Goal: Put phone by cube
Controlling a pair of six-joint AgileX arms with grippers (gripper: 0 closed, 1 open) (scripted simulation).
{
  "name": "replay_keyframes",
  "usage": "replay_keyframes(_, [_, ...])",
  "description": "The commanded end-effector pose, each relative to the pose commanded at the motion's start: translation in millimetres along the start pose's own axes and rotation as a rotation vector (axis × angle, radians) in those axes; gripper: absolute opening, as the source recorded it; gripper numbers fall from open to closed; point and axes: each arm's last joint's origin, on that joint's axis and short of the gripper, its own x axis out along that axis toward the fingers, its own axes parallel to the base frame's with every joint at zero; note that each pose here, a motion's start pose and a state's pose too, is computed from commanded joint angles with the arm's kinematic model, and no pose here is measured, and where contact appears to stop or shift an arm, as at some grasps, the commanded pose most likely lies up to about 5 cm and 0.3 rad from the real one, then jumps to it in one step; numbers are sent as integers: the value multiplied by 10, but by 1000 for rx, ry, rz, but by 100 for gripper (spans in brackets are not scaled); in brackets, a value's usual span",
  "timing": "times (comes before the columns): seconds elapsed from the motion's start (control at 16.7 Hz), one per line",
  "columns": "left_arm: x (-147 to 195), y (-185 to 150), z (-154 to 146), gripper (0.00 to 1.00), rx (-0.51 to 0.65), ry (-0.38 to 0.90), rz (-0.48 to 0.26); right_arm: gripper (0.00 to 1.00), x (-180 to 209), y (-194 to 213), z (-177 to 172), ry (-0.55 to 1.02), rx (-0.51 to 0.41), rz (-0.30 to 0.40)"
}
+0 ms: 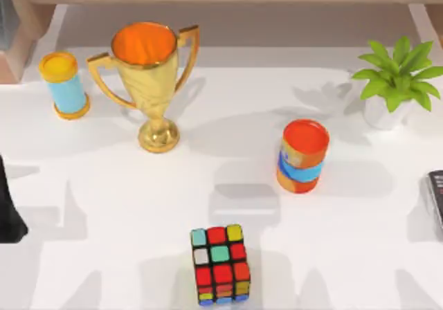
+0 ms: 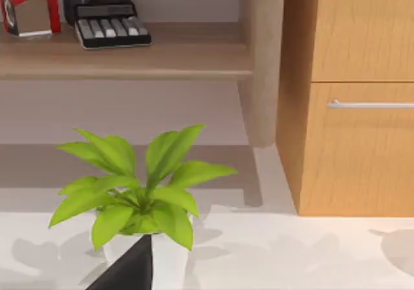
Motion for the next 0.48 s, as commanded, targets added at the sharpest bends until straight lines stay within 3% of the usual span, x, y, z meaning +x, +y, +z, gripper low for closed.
replay_keyframes(0.24, [0, 0, 0, 100, 0, 0, 0, 100, 3, -10, 52, 22, -20, -10])
replay_keyframes(0.48, [0, 0, 0, 100, 0, 0, 0, 100, 69, -65, 319, 166, -124, -50])
